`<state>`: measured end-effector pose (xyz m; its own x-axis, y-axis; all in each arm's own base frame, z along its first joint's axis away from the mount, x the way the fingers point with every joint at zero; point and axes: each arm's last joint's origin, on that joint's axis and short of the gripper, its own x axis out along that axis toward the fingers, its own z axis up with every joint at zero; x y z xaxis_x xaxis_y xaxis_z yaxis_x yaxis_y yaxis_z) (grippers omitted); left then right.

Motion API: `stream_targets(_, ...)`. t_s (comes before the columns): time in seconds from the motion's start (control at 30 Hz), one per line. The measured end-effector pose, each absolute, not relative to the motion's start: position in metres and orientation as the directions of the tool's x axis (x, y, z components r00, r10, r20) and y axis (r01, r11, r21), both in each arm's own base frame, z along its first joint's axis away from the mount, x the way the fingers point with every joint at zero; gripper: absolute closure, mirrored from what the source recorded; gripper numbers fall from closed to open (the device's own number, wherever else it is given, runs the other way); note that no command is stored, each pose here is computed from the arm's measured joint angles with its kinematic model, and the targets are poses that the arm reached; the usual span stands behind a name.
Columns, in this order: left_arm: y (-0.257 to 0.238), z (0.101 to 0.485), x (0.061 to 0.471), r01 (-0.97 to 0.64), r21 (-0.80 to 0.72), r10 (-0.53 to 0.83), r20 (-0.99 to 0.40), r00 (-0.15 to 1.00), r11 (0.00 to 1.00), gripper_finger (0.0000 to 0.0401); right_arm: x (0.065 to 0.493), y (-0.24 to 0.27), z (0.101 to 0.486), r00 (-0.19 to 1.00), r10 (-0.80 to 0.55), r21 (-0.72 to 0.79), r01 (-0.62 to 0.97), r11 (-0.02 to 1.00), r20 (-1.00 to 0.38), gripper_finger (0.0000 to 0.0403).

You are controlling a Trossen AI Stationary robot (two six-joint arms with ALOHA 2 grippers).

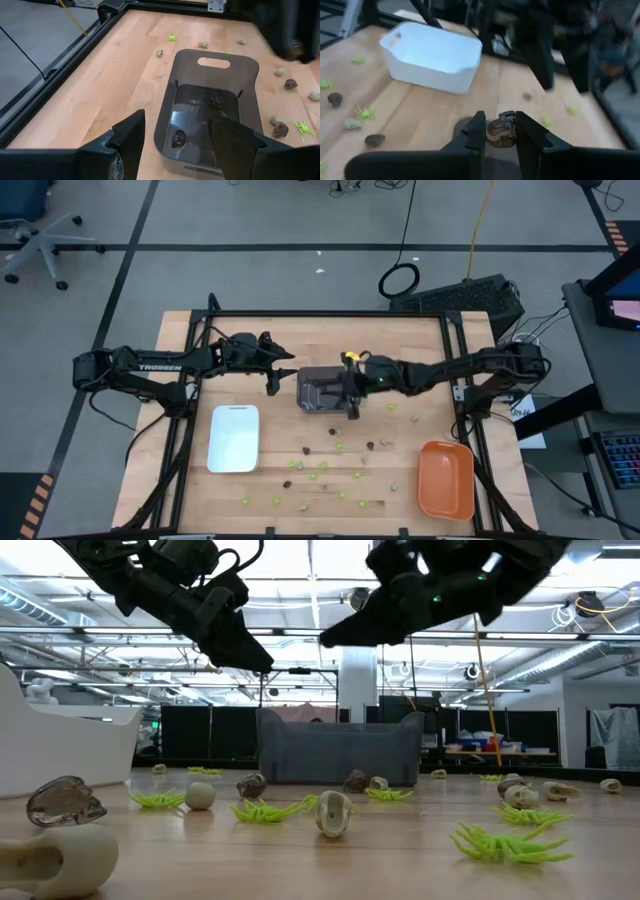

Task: Sort Halloween decoration
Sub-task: Put the black skull toy into the black bin

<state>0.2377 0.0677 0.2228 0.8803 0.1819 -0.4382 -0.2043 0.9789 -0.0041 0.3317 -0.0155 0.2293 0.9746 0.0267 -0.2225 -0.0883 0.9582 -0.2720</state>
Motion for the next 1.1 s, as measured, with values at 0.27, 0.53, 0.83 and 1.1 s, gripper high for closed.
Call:
stream_targets(0.27,0.068,0.223,0.238,-0.204,-0.004,0.182,-0.439,0.880,0.979,0.0186,0.330,-0.006,0.225,0.973,0.053,-0.547,-0.172,0.819,-0.227,0.0352)
stream_targets(0.53,0.068,0.223,0.238,-0.204,-0.003,0.182,-0.439,0.880,0.979,0.0186,0.329,-0.003,0.221,0.964,0.057,-0.738,-0.238,0.631,-0.262,0.0345)
stream_targets(0.83,0.068,0.223,0.238,-0.208,0.000,0.187,-0.439,0.879,0.978,0.0186,0.329,-0.003,0.221,0.963,0.057,-0.821,-0.254,0.511,-0.262,0.0341)
stream_targets(1.1,0.068,0.223,0.238,-0.227,0.007,0.207,-0.439,0.874,0.974,0.0186,0.329,-0.002,0.221,0.963,0.065,-0.690,-0.234,0.685,-0.262,0.0339)
